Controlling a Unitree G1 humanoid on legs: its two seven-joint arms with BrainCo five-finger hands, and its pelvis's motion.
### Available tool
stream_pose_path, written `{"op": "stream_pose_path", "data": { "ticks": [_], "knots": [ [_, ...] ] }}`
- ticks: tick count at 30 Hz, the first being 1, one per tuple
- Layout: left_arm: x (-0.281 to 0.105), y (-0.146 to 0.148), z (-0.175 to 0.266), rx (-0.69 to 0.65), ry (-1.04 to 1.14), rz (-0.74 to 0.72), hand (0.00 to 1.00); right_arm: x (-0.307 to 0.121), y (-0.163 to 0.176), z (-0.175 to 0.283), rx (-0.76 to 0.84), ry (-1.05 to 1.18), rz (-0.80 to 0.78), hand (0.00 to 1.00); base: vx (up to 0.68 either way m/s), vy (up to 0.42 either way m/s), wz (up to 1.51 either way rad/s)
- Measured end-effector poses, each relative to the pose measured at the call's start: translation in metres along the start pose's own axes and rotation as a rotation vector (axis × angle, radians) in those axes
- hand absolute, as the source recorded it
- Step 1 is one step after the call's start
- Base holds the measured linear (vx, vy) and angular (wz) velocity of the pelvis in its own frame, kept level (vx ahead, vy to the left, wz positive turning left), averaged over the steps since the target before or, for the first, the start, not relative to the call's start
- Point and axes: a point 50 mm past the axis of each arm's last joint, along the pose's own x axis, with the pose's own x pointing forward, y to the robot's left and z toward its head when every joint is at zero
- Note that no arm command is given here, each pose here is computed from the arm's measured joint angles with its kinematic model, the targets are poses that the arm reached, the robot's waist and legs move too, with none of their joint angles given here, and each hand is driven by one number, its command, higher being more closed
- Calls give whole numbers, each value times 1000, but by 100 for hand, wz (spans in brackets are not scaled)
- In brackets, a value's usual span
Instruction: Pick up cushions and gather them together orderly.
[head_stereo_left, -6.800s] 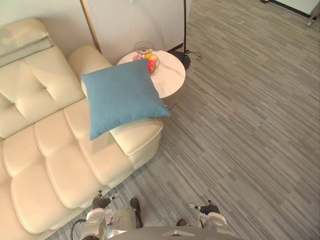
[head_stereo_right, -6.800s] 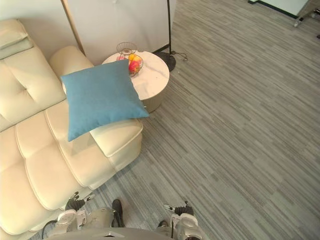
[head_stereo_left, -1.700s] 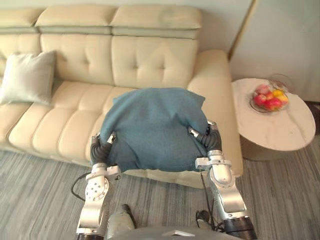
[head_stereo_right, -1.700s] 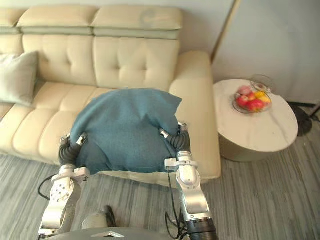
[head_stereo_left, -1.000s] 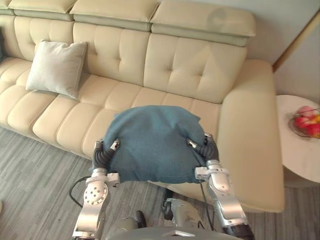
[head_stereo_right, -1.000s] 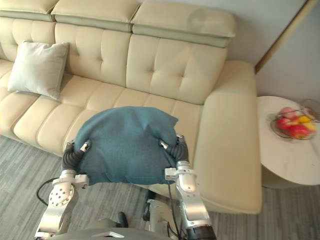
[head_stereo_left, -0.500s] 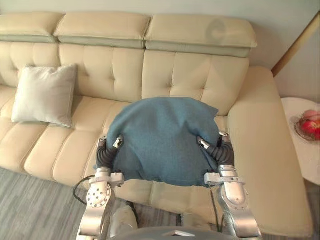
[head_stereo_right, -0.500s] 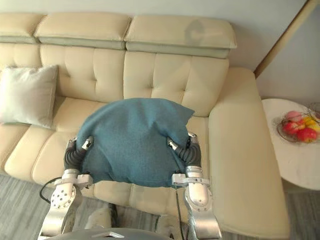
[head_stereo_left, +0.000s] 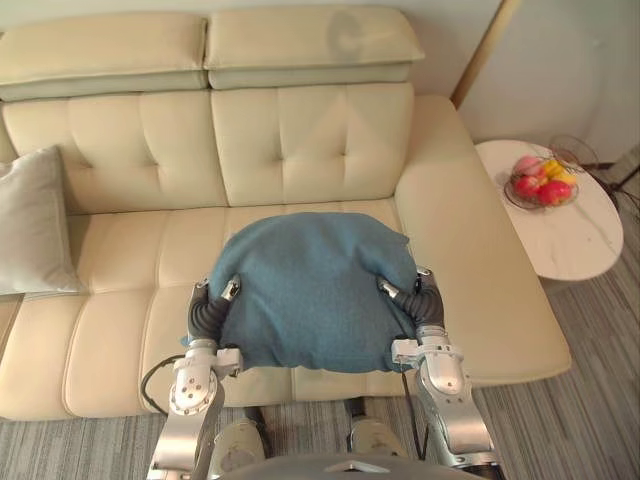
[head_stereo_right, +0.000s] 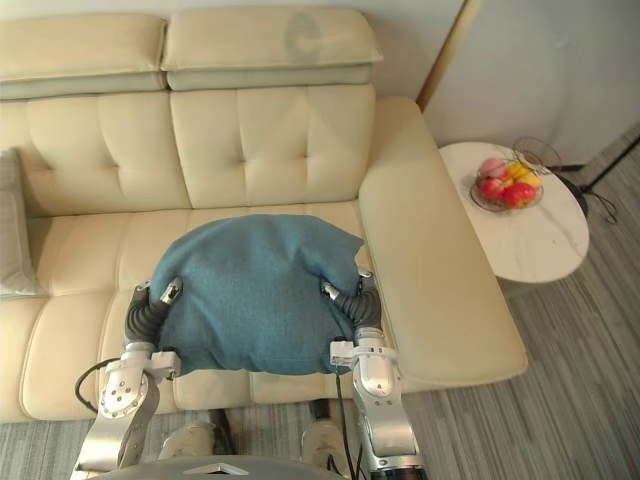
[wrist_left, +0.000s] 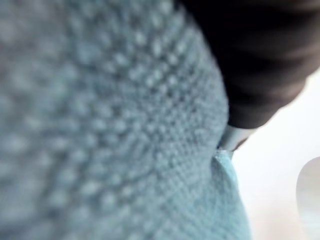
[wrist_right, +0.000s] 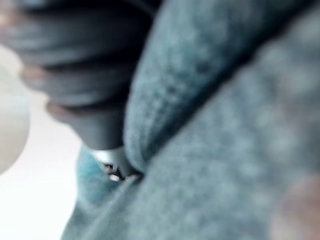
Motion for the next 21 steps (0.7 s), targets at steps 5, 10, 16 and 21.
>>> {"op": "stream_pose_path", "data": {
  "ticks": [5, 10, 16, 21],
  "knots": [
    [49, -22, 51, -2, -223, 48, 100, 39, 10, 48, -15, -230, -103, 100, -169, 13, -4],
    [88, -36, 123, 7, -484, 99, 100, 75, 21, 116, 25, -502, -204, 100, -188, -23, 15],
    [121, -59, 223, 9, -750, 115, 100, 109, 18, 185, 86, -679, -370, 100, -91, -36, 36],
    [116, -69, 319, 28, -999, 173, 100, 121, 9, 258, 145, -851, -496, 100, -28, -24, 28]
  ]
}}
